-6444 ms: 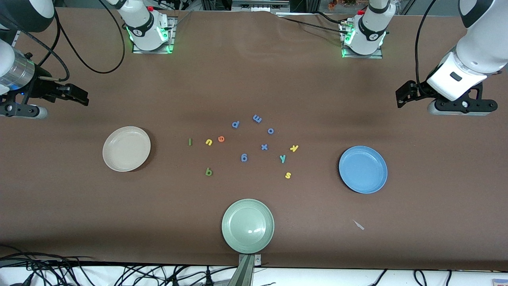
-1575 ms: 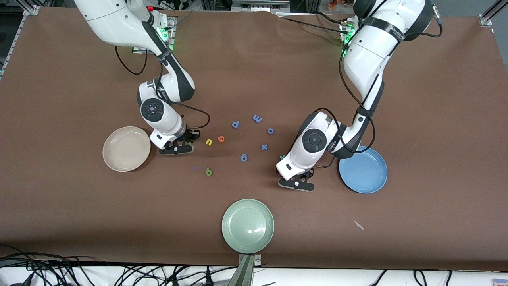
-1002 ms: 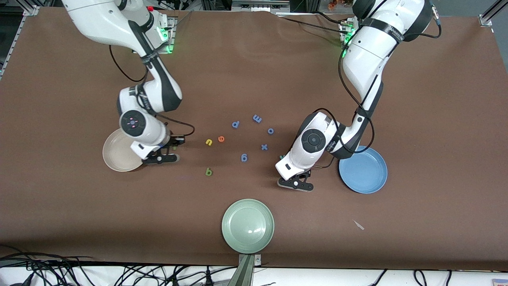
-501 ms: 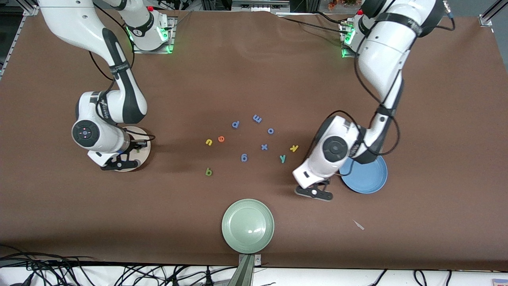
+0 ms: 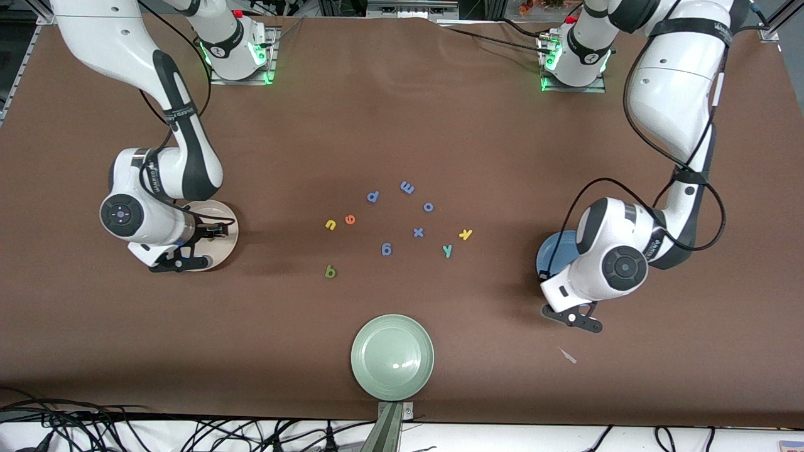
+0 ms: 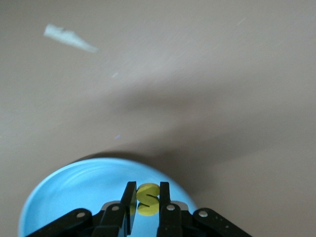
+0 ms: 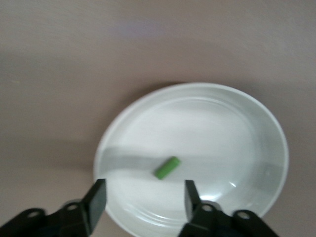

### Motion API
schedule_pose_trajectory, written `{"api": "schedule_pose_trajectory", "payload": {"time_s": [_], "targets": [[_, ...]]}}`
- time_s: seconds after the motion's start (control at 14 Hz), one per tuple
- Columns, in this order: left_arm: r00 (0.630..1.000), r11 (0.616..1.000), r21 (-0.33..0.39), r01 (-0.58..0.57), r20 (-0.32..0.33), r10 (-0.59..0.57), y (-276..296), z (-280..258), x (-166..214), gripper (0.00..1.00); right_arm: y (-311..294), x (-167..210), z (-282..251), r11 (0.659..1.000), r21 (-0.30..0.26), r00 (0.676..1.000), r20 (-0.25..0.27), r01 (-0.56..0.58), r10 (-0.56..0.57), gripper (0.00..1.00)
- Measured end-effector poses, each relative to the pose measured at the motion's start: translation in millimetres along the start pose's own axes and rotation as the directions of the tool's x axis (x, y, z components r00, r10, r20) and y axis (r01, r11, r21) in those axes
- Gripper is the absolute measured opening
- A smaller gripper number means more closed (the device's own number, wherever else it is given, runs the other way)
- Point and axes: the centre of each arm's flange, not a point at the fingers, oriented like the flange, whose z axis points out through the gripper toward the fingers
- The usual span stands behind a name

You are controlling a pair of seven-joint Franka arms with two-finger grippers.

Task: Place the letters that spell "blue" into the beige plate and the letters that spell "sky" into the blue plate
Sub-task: 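Drop the l in the beige plate while the left gripper drops the s, then grasp the green q with the right gripper while the left gripper grasps the yellow k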

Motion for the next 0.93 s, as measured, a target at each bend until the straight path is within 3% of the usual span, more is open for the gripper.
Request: {"api": "schedule_pose_trajectory", "payload": {"time_s": [0.14, 0.21, 0.5, 0.72, 0.93], "targets": [[1.0, 1.0, 0.003, -0.003, 0.03, 0.003, -7, 14, -8, 0.22, -21, 1, -2, 1.0, 0.01, 1.0, -0.004, -0.012, 0.012, 0.98], [0.999, 1.0, 0.002, -0.006, 0.04, 0.006, -5, 18, -10, 0.28, -32, 1, -2, 1.0, 0.015, 1.0, -0.004, -0.027, 0.027, 1.0], [1.0, 1.0, 0.0, -0.021, 0.021, 0.021, 8, 5, -8, 0.67, -82, -6, -11, 0.993, 0.037, 0.993, 0.028, -0.115, 0.114, 1.0], [1.0, 0.999, -0.024, -0.025, -0.015, 0.024, 48, -35, -5, 0.96, -113, -6, -31, 0.985, 0.057, 0.986, 0.017, -0.165, 0.165, 1.0], [0.998, 0.995, -0.073, 0.061, -0.009, -0.062, 123, -53, -8, 1.0, -135, 1, -41, 0.973, 0.076, 0.976, -0.001, -0.219, 0.22, 1.0]]}}
